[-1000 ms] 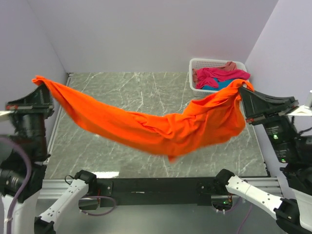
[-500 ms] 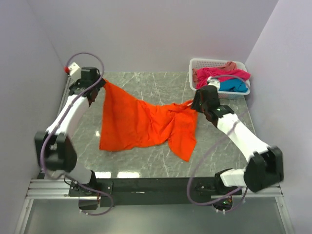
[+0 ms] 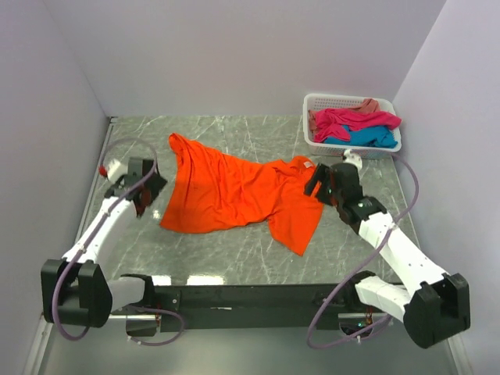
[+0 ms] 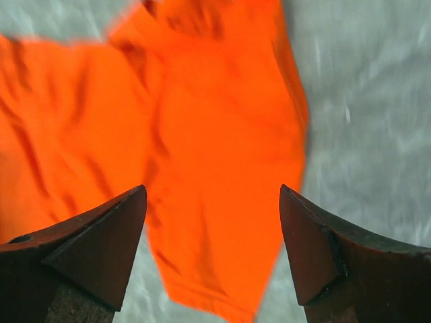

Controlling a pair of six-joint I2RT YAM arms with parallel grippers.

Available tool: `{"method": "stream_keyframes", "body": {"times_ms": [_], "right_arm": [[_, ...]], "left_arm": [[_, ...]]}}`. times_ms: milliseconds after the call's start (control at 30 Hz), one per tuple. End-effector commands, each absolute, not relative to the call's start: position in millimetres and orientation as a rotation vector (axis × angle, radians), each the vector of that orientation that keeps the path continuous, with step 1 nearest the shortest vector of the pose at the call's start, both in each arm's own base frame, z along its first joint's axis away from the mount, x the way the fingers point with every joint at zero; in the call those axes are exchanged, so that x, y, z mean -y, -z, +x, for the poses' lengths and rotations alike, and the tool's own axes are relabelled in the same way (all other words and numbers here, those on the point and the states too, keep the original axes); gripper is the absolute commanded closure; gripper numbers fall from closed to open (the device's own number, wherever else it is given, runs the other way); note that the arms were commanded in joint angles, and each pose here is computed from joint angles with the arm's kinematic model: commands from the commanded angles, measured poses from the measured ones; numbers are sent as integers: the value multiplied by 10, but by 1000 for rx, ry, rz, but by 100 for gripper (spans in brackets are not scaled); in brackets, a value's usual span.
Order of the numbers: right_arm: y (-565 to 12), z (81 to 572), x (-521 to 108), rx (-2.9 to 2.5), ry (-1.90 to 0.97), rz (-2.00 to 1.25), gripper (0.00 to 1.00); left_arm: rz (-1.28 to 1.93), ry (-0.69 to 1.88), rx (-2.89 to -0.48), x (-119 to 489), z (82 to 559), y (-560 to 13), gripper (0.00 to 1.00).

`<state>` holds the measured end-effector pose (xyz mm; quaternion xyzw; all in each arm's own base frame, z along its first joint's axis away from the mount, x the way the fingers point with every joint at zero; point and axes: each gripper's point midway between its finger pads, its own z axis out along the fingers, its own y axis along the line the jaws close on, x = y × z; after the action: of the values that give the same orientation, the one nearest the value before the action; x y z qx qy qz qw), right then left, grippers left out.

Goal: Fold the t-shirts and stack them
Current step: Flatten the tshirt out

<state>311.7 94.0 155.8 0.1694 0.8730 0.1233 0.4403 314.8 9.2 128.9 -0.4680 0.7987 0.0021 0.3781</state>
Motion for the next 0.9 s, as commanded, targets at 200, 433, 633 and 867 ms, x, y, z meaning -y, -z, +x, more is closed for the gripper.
{"method": "stream_keyframes", "body": {"times_ms": [200, 433, 633, 867], "right_arm": [[-932, 2498, -997, -2334, -373, 454, 14], [-754, 2385, -1190, -2420, -354, 401, 15], [-615, 2270, -1333, -2500, -272, 372, 15], [-439, 1867, -1564, -2638, -200, 253, 19]], "left_arm": [[-1258, 96, -2270, 190, 2577, -460, 12], [-1218, 75, -2380, 260, 2622, -218, 43], [-1171, 132, -2445, 371, 2602, -125, 99], [-1194, 171, -2321, 322, 2588, -365, 99]]}}
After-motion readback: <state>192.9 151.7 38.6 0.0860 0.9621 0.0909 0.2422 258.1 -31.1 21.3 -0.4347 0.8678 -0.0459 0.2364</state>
